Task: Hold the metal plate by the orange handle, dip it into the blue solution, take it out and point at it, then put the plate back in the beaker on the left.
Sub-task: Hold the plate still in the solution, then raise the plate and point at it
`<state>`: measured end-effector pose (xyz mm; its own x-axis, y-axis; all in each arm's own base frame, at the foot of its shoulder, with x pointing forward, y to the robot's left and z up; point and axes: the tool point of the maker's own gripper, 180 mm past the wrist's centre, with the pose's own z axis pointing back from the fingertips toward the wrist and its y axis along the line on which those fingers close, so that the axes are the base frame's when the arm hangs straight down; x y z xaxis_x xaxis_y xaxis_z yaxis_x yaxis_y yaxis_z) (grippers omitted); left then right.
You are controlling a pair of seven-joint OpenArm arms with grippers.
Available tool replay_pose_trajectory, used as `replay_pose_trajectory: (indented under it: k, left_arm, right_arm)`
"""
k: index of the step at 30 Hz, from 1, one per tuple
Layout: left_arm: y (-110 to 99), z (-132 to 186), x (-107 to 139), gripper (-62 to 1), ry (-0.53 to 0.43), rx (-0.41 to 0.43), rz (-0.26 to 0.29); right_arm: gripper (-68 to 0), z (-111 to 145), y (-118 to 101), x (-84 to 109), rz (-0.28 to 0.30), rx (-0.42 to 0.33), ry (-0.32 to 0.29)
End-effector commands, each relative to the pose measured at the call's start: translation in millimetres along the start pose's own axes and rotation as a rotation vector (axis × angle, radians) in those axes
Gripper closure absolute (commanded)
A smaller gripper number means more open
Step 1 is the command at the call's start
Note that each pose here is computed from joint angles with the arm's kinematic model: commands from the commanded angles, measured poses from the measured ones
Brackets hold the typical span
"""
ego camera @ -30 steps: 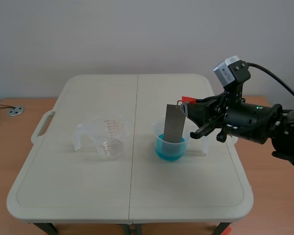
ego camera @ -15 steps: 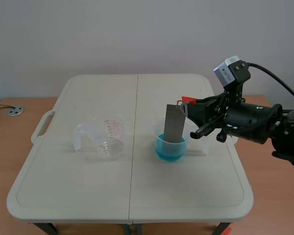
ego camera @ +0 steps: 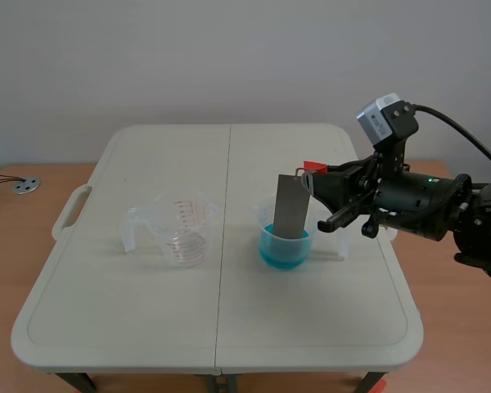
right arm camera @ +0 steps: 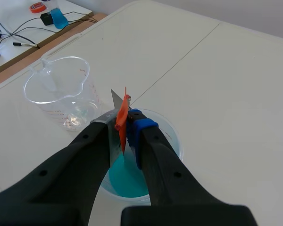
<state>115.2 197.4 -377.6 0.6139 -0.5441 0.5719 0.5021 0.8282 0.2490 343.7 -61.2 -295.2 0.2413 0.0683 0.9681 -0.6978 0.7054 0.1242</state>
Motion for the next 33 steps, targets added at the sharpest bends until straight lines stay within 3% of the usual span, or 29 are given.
replay_pose_trajectory:
  k: [1,15,33]
  left_arm:
    - [-1.1,0.1,4.5,-2.7,-0.016,0.002,0.01]
    - [-1.1,0.1,4.5,-2.7,-0.016,0.002,0.01]
    - [-1.2,0.1,4.5,-2.7,-0.016,0.002,0.01]
  right_arm:
    - [-1.5,0.8,-4.0,9.2,0.021,0.003,-0.017]
    - [-1.5,0.3,1.8,16.3,0.028,0.029,-0.035]
    - [-1.5,6.1,10.6,70.9,0.124,0.049,-0.141]
